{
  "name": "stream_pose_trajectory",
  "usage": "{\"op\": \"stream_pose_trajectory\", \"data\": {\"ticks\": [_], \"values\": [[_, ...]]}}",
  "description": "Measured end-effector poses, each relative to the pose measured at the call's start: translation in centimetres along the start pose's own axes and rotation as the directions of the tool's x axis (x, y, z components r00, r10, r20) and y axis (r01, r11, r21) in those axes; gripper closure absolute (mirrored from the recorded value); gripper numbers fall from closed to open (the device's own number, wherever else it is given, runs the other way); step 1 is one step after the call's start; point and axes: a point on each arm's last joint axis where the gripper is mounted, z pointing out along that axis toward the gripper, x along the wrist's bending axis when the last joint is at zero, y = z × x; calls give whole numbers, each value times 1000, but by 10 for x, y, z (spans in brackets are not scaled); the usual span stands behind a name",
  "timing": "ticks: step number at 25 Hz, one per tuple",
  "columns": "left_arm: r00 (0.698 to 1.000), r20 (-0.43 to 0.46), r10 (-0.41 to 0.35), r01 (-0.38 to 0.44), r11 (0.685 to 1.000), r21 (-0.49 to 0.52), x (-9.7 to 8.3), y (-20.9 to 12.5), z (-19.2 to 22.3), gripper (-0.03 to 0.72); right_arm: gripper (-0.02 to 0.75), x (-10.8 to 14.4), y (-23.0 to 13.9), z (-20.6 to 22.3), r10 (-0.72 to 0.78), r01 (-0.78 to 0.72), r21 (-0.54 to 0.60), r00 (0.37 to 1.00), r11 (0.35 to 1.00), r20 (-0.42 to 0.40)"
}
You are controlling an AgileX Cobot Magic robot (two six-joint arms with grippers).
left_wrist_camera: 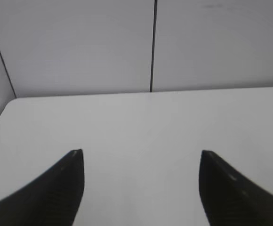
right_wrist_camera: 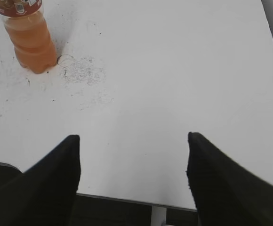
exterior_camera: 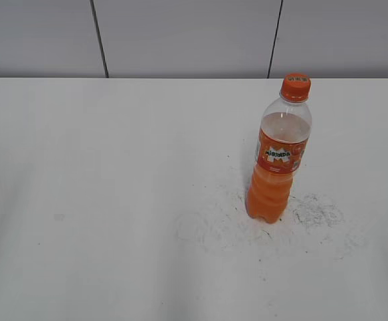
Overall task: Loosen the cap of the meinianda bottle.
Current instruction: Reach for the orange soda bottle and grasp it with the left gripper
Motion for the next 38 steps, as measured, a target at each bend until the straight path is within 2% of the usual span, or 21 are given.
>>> {"op": "stream_pose_trajectory", "data": {"ticks": [4,11,16,19,21,24,29,33,34,36,38], "values": [[1000,10,-8,9,996,-91,-3,-17,24,102,215,0,0,0,0,0,0,1000,1000,0],[997,77,-1,0,1000,7,-17,-44,63,102,215,0,0,0,0,0,0,1000,1000,0],[990,117,73,-73,997,0,-31,-58,99,102,215,0,0,0,0,0,0,1000,1000,-1],[979,166,120,-120,993,-9,-42,-71,119,102,215,0,0,0,0,0,0,1000,1000,-1],[969,212,126,-124,992,-22,-50,-81,132,102,215,0,0,0,0,0,0,1000,1000,-1],[949,297,108,-118,993,15,-61,-98,152,102,215,0,0,0,0,0,0,1000,1000,-1],[858,504,97,-158,984,78,-88,-118,188,102,215,0,0,0,0,0,0,1000,1000,-1],[757,644,111,-197,978,63,-108,-120,216,102,215,0,0,0,0,0,0,1000,1000,-1],[717,684,131,-217,975,41,-114,-118,224,102,215,0,0,0,0,0,0,1000,1000,-1],[660,740,130,-227,973,32,-123,-116,237,104,215,0,0,0,0,0,0,1000,1000,-1],[577,804,143,-257,966,13,-133,-115,249,106,215,0,0,0,0,0,0,1000,1000,-1]]}}
